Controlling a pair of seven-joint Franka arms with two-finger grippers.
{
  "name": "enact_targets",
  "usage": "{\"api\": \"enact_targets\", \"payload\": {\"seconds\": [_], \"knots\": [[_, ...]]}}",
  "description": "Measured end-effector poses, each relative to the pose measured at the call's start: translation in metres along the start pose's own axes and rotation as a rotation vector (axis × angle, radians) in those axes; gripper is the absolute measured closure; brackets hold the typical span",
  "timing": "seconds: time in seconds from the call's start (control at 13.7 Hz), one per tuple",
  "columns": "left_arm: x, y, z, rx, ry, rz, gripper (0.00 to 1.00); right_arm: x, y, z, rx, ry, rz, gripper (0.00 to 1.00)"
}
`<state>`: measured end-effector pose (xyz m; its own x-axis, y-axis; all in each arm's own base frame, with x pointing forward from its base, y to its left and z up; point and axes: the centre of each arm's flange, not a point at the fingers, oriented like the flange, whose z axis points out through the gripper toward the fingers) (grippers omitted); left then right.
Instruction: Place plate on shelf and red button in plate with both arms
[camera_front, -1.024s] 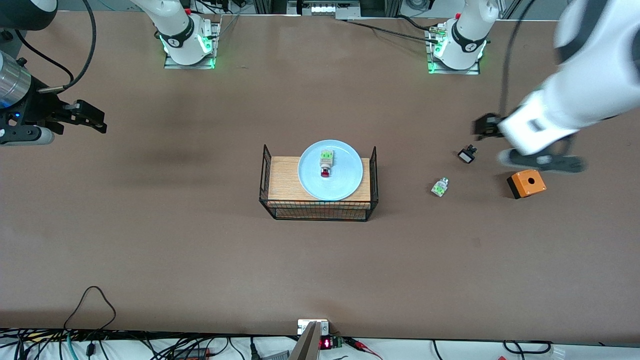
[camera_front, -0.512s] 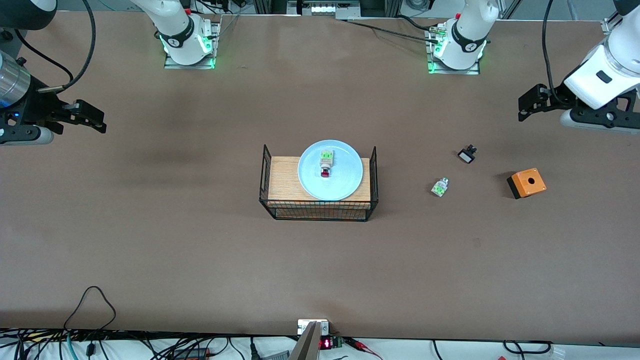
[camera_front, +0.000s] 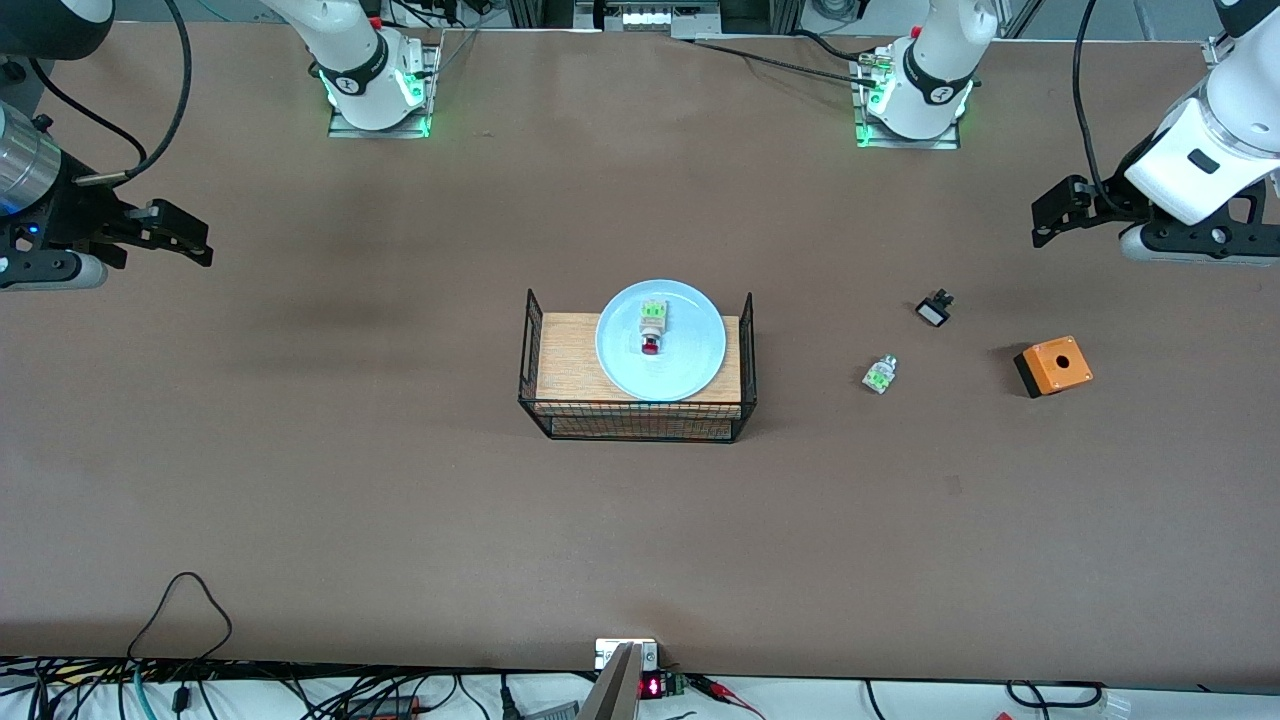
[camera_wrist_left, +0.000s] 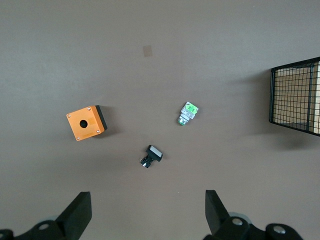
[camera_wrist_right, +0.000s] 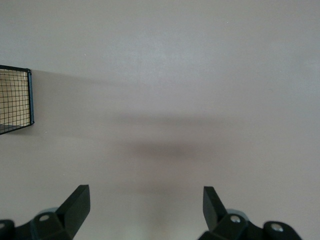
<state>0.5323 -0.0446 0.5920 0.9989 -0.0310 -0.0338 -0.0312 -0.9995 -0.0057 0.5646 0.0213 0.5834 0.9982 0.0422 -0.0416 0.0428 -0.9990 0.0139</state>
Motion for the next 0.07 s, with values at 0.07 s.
{"api": "enact_targets", "payload": {"seconds": [0.07], "knots": [[0.0000, 0.0000, -0.0002, 0.000, 0.000, 0.000, 0.00, 0.0000, 0.0000, 0.0000, 0.000, 0.000, 0.000, 0.00]]}}
